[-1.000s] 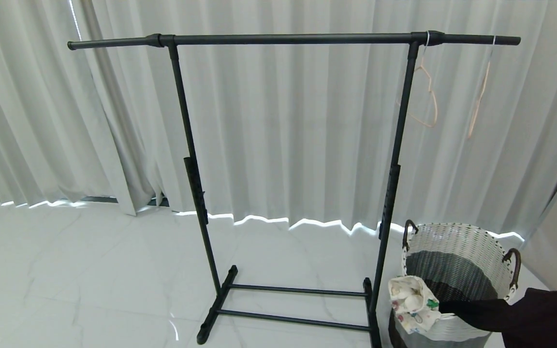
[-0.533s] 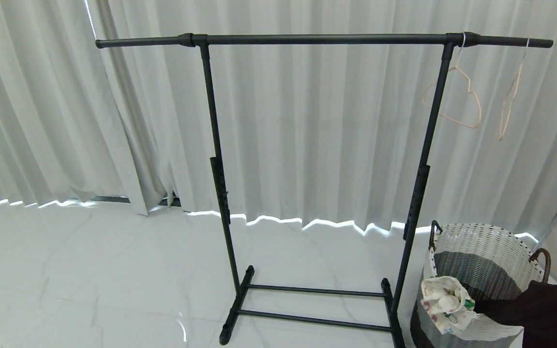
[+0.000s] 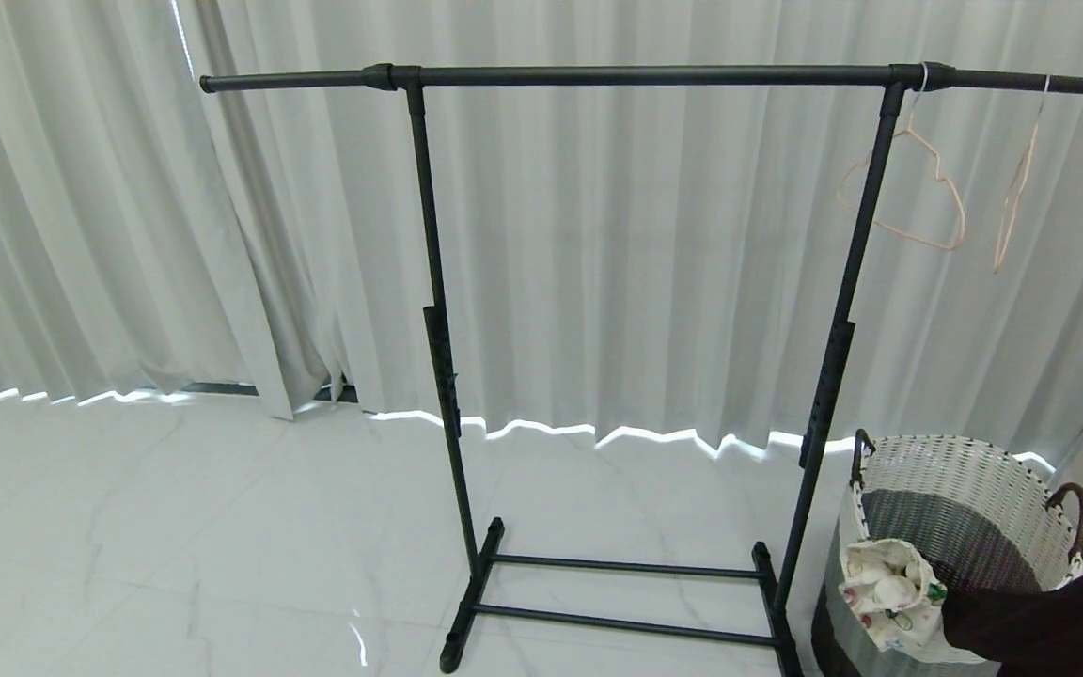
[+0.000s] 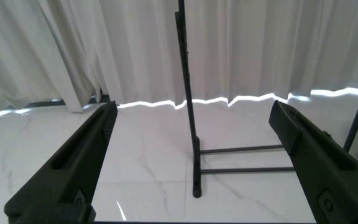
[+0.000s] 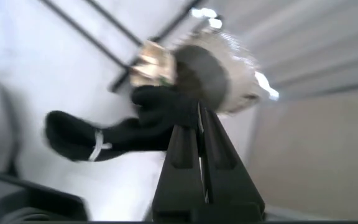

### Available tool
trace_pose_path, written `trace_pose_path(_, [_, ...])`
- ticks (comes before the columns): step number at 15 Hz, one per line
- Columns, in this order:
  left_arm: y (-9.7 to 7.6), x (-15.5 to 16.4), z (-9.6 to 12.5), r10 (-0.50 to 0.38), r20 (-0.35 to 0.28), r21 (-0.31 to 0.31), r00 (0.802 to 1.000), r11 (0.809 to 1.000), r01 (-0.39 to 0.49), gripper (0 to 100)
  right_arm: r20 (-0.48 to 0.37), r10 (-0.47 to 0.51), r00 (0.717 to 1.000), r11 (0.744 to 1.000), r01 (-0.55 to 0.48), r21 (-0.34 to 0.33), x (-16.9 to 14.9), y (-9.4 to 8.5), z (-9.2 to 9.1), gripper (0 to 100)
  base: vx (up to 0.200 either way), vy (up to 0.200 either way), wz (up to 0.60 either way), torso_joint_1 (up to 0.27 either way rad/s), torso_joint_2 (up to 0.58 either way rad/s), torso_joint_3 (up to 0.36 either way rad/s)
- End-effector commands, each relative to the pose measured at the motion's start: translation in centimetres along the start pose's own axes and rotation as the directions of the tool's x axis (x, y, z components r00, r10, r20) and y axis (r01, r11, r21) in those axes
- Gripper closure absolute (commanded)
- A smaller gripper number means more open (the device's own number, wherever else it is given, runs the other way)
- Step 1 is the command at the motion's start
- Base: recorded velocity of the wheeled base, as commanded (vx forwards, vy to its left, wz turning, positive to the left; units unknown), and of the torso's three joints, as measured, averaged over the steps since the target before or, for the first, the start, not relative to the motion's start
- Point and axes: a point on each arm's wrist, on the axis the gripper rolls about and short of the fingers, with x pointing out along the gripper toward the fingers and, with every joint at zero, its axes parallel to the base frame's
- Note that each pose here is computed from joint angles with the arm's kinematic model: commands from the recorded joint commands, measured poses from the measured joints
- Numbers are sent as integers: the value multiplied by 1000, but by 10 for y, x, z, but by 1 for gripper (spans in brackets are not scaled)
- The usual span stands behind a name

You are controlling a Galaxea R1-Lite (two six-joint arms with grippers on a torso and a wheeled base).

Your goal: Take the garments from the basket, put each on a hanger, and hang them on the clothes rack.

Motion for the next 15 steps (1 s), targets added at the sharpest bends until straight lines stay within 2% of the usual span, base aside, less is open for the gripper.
trace_pose_path(1, [0,0,0,0,0,1,1000,1000,0,0,-21,145,989,989,-145,-6,21,12,12,100,0,0,0,0,0,0])
trace_pose_path(4, [0,0,0,0,0,4,1000,1000,0,0,-46,296,954,955,-297,1,40,34,30,100,0,0,0,0,0,0])
trace_pose_path(8, [0,0,0,-1,0,0,1000,1000,1,0,-102,384,918,922,-388,-21,60,58,46,100,0,0,0,0,0,0])
trace_pose_path(10, [0,0,0,-4,1,1,1000,1000,4,0,-86,420,904,907,-421,3,67,72,55,100,0,0,0,0,0,0])
trace_pose_path(12, [0,0,0,-14,6,11,1000,1000,14,0,-56,440,896,898,-437,55,75,86,66,100,0,0,0,0,0,0])
trace_pose_path(14, [0,0,1,-16,9,13,1000,1000,15,0,-25,422,906,905,-420,63,82,92,74,100,0,0,0,0,0,0])
trace_pose_path(15, [1,-2,10,-28,49,2,998,1000,28,0,7,419,908,906,-418,66,85,94,80,100,0,0,0,0,0,0])
